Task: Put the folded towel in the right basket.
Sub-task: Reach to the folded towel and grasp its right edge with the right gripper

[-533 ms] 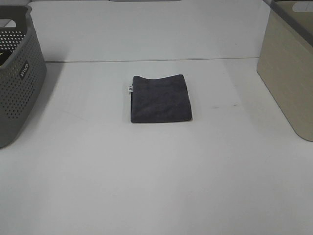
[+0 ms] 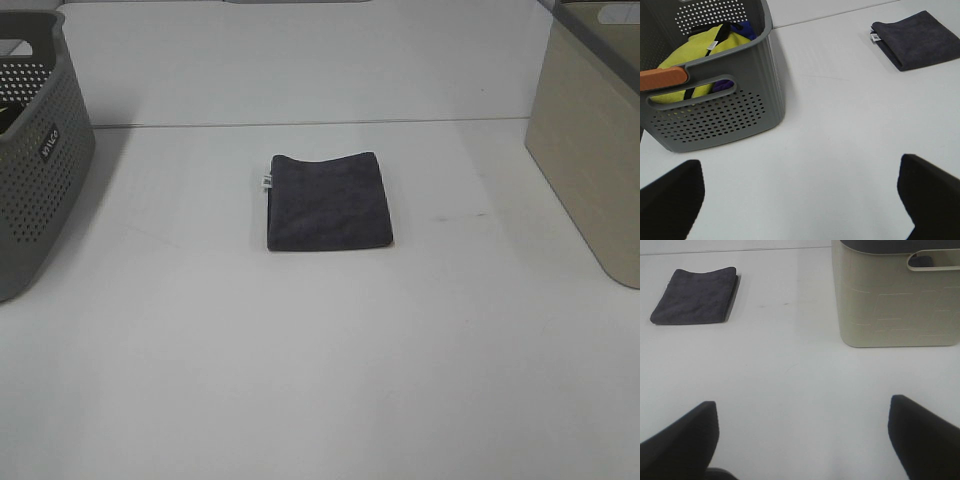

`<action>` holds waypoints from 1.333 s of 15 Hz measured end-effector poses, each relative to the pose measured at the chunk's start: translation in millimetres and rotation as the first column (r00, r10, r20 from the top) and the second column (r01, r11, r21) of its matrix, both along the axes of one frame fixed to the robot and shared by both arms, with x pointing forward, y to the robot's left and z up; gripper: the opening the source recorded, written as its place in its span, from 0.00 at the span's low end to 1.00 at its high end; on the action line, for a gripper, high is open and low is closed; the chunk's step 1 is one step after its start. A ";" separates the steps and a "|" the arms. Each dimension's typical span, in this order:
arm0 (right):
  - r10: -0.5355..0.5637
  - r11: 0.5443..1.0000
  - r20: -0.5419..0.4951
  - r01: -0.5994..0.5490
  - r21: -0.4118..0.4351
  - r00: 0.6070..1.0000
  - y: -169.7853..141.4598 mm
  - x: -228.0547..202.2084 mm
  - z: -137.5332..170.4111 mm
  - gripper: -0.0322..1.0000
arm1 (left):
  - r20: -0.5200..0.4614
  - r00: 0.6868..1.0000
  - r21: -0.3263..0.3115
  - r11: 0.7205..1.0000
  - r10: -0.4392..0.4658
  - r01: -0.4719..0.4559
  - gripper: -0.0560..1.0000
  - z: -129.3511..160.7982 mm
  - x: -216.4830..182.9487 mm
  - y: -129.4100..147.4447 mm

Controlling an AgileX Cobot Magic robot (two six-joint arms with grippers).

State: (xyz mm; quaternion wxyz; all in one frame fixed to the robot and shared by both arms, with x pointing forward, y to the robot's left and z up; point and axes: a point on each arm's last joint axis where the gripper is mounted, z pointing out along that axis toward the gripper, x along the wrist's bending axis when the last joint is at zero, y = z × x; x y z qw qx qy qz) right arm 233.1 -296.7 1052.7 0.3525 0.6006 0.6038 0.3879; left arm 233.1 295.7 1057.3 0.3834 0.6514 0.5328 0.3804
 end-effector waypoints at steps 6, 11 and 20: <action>0.000 1.000 0.000 0.000 0.000 1.000 0.0 0.0 0.0 0.85 | 0.000 1.000 0.000 1.000 0.000 0.000 0.99 0.0 0.0 0.0; 0.000 1.000 0.000 0.000 0.000 1.000 0.0 0.0 0.0 0.85 | 0.000 1.000 0.000 1.000 0.000 0.000 0.99 0.0 0.0 0.0; 0.000 1.000 0.000 0.000 0.000 1.000 0.0 0.0 0.0 0.85 | 0.000 1.000 0.000 1.000 0.000 0.000 0.99 0.0 0.0 0.0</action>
